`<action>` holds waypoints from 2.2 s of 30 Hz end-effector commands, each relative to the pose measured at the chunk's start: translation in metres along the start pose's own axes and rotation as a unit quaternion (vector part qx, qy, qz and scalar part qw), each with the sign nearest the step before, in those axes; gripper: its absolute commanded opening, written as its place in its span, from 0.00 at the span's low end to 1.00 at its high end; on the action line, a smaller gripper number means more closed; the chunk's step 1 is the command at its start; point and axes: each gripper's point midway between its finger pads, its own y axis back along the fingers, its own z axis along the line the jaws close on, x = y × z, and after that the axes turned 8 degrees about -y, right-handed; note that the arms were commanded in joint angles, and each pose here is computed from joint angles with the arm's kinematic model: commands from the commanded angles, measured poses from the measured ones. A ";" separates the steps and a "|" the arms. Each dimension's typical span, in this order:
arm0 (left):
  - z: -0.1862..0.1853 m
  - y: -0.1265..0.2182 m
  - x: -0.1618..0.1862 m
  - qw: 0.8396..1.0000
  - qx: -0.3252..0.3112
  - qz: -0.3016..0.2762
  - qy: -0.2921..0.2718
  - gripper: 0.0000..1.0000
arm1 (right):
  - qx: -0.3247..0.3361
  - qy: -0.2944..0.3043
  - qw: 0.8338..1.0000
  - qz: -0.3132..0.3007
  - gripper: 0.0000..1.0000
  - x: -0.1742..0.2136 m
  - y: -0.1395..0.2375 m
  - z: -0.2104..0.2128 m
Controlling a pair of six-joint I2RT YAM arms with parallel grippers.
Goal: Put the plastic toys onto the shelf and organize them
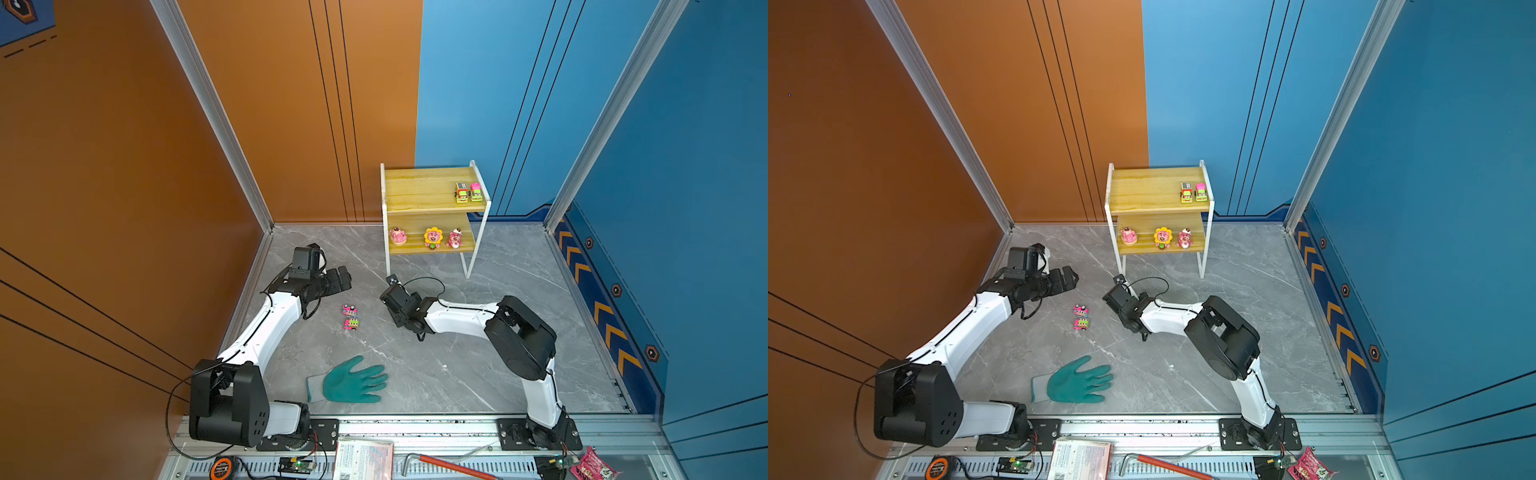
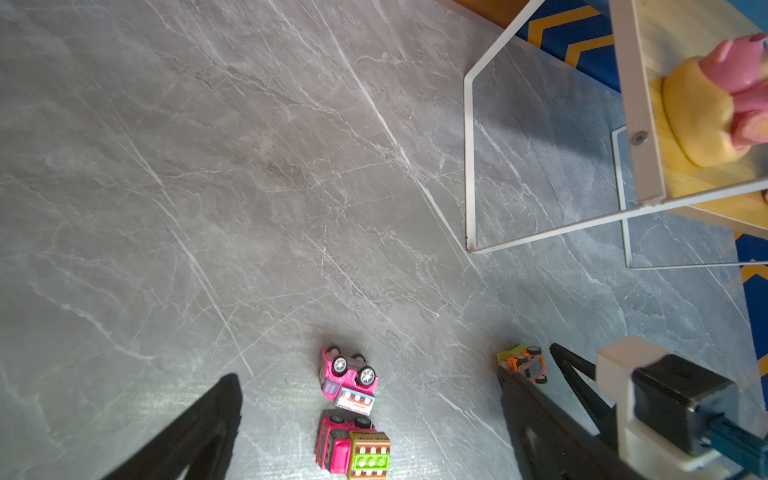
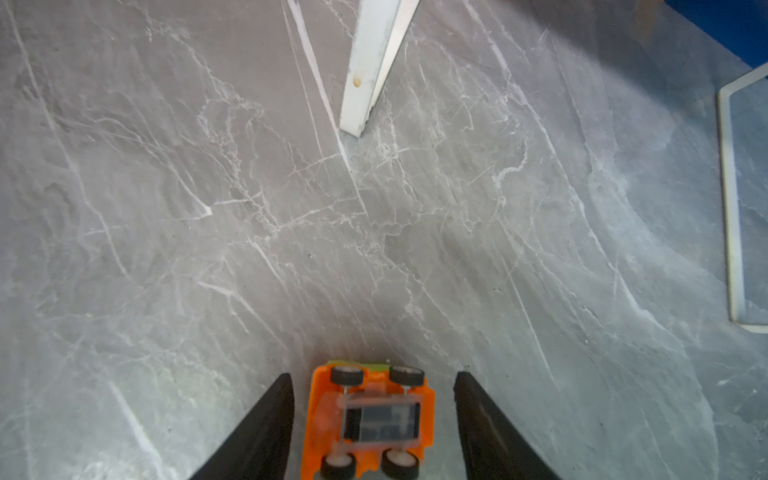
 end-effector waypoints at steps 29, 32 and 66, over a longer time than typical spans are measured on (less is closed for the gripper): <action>-0.010 0.015 -0.021 0.999 0.027 -0.036 0.005 0.98 | -0.187 -0.290 0.939 0.005 0.39 -0.008 0.043 -0.034; -0.011 0.016 -0.021 0.999 0.028 -0.036 0.005 0.98 | -0.194 -0.319 0.928 0.004 0.41 0.000 0.043 -0.043; -0.025 0.014 -0.014 0.999 0.041 -0.029 -0.014 0.98 | -0.242 0.117 0.963 0.020 0.87 0.015 0.054 0.097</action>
